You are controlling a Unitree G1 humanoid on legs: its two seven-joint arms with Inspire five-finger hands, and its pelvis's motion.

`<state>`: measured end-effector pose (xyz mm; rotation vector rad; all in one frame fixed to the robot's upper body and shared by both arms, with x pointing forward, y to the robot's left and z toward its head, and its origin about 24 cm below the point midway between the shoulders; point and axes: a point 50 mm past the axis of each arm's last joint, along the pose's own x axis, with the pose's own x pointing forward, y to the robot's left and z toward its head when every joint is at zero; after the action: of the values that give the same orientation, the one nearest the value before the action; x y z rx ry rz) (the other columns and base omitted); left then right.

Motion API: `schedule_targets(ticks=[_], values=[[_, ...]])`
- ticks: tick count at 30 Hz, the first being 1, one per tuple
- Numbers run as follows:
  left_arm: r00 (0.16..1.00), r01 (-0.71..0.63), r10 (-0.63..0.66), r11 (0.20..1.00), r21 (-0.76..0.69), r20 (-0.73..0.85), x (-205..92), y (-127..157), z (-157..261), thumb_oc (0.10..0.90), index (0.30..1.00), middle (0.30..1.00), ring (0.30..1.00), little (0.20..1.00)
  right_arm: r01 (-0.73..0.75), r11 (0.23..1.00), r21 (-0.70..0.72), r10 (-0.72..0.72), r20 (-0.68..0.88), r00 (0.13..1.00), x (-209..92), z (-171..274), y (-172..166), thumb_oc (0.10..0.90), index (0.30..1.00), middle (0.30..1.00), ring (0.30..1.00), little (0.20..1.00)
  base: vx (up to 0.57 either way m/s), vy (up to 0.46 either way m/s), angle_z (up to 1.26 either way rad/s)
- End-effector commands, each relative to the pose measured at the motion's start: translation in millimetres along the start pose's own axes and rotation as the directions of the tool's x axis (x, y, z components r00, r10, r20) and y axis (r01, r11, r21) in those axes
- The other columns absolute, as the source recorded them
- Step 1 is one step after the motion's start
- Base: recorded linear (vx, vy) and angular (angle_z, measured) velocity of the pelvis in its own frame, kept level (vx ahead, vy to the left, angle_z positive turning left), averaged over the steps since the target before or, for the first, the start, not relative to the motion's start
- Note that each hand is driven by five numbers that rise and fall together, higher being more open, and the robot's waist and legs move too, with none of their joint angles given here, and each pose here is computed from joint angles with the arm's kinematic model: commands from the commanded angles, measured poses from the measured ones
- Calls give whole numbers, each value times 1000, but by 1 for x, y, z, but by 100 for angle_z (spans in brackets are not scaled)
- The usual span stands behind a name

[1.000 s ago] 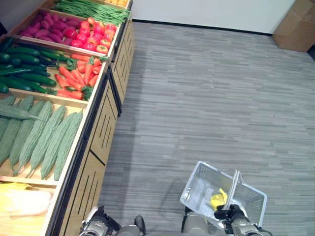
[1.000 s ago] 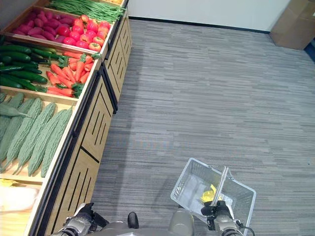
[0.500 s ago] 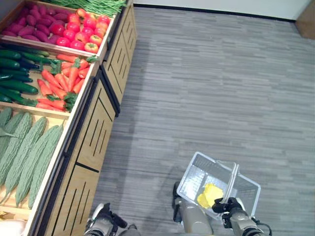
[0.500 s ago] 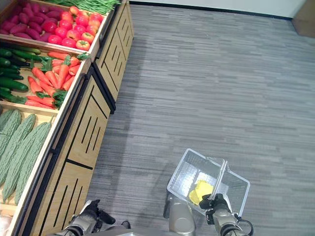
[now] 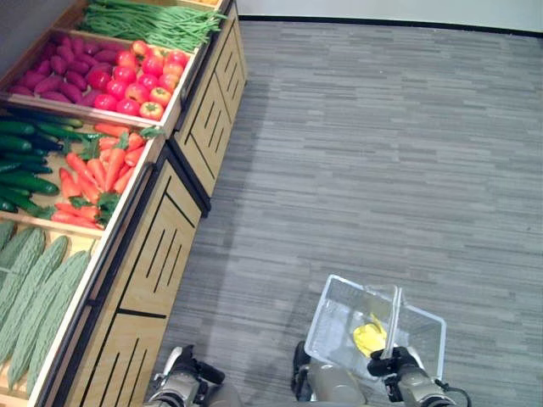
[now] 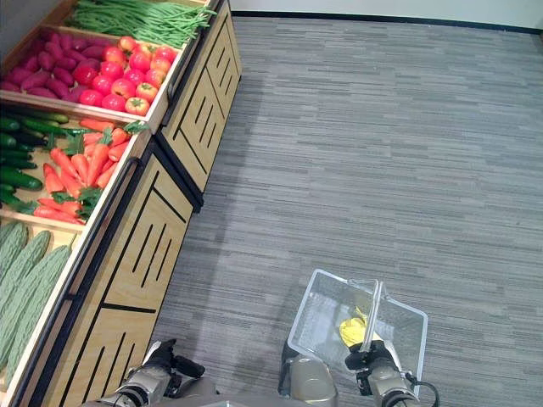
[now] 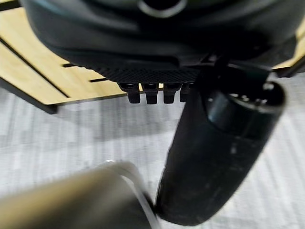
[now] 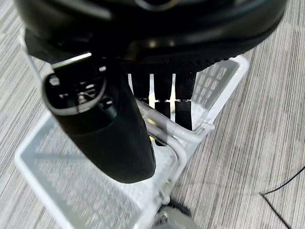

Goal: Get the vegetables into the basket

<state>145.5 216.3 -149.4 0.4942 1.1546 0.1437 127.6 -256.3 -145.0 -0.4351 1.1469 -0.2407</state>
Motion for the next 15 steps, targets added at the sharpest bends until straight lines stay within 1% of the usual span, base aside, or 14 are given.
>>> schedule_targets(ticks=[1,4,7,9,11,12,15], values=[[997,-51,52,999,19,-53,0,7,-17,900,1000,1000,1000,1000,68,996,-59,-71,-56,996,-2,-29,-18,400,300,300,300,300,313,174,-7],[997,-52,53,998,32,-51,0,7,-16,900,1000,1000,1000,1000,83,995,-58,-86,-47,995,-2,-27,-21,400,300,300,300,300,296,232,-76],[997,-51,53,998,46,-54,0,6,-18,900,1000,1000,1000,1000,62,996,-64,-65,-34,997,-1,-20,-13,400,300,300,300,300,351,498,-64],[997,-54,57,997,55,-49,0,8,-17,900,1000,1000,1000,1000,58,997,-59,-60,-33,998,-1,-18,-10,400,300,300,300,300,125,204,-61],[998,-59,62,996,71,-31,1,9,-14,900,1000,1000,1000,1000,60,997,-44,-61,-31,998,-2,-17,-9,400,300,300,300,300,97,210,-34],[997,-77,77,995,61,-3,2,15,-6,900,1000,1000,1000,1000,55,997,-45,-55,-9,998,-1,-10,-7,400,300,300,300,300,83,264,7],[995,-97,97,994,44,12,3,22,-1,900,1000,1000,1000,1000,33,998,-49,-33,2,999,-1,-4,0,400,300,300,300,300,104,281,-18]])
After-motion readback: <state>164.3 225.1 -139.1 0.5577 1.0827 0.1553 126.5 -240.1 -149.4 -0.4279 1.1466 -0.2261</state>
